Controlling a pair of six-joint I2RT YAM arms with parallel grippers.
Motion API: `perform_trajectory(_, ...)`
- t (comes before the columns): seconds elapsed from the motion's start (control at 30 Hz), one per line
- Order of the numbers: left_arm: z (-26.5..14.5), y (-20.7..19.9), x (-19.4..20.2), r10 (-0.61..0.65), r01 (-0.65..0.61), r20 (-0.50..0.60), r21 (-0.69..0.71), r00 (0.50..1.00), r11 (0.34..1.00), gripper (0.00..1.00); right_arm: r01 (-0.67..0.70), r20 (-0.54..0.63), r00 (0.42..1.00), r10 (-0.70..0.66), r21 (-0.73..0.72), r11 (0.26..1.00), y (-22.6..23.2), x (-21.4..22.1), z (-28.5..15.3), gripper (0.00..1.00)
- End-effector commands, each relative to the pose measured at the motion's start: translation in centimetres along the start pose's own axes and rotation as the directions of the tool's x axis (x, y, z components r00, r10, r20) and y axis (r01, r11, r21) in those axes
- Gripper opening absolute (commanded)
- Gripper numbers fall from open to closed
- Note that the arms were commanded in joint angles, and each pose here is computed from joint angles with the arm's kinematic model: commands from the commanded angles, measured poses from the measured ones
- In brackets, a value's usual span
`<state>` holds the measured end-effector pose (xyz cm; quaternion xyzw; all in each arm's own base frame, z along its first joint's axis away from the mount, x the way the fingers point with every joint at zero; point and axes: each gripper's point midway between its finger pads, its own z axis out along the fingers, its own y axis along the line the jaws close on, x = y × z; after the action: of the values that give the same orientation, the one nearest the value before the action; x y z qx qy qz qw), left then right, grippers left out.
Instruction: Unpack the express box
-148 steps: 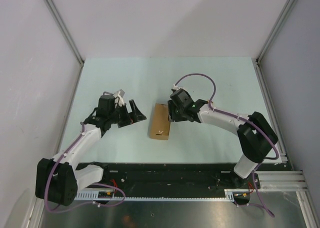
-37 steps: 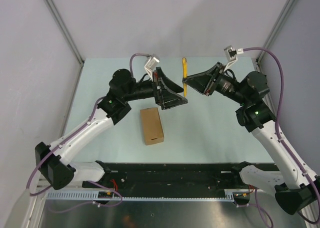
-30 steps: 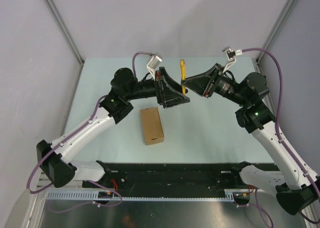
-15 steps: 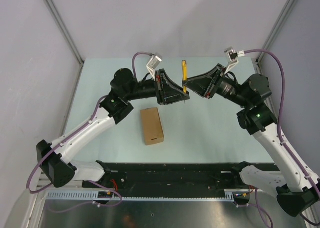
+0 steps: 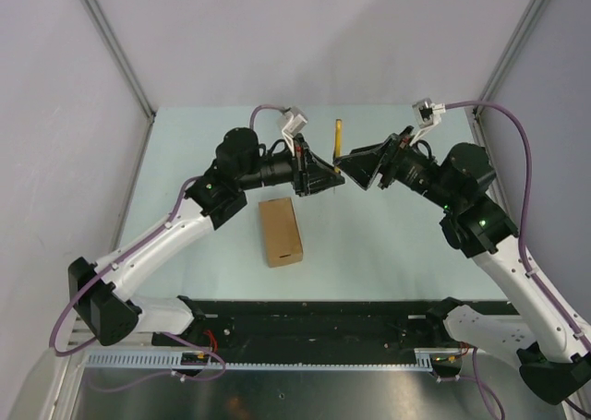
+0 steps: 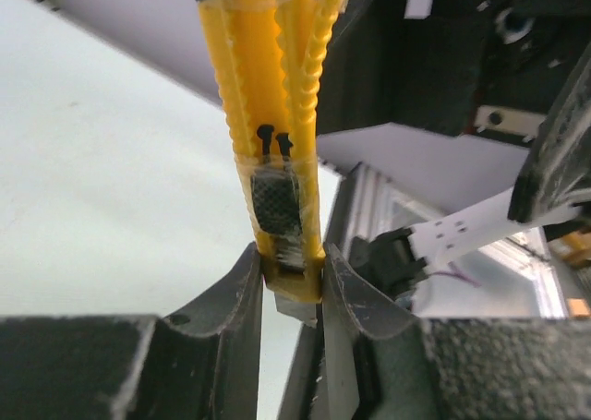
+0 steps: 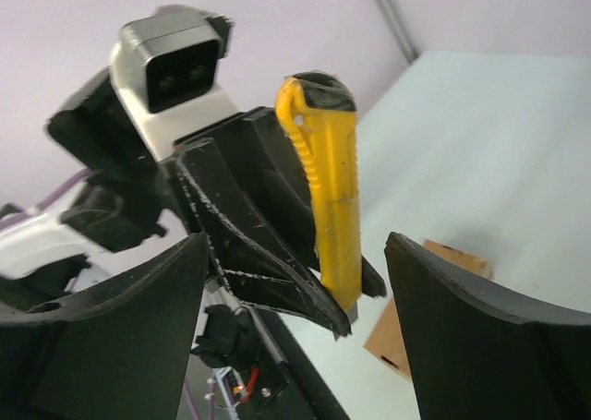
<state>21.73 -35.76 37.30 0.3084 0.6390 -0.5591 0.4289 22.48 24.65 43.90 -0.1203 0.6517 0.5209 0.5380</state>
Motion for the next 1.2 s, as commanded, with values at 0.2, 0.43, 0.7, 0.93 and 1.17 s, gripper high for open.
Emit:
perform_trajectory(0.2,-2.5,3.7,-0.5,0.241,-0.247,-0.053,-0.239,0.969,0.939,0.06,0.055,0.037,0.997,-0.066,0.232,0.971,-3.7,-0.6,-1.4,0.86)
perform_trajectory(0.43,-3.7,6.1,0.0,0.339,-0.366,-0.137,-0.34,0.931,0.866,0.03,0.075,-0.009,0.997,-0.075,0.257,0.964,-4.4,0.3,-0.7,0.86)
perform_trajectory(0.7,-3.9,7.5,0.7,0.373,-0.425,-0.206,-0.376,0.905,0.823,0.03,0.174,-0.05,0.985,-0.167,0.242,0.954,-3.2,1.7,1.9,0.79)
perform_trajectory(0.93,-3.7,6.9,1.1,0.365,-0.421,-0.213,-0.364,0.906,0.831,0.03,0.23,-0.03,0.972,-0.233,0.334,0.914,-4.2,1.9,3.9,0.67)
perform_trajectory(1.17,-3.7,6.5,1.3,0.353,-0.407,-0.207,-0.368,0.912,0.836,0.03,0.244,-0.007,0.966,-0.26,0.375,0.894,-4.6,2.2,5.5,0.52)
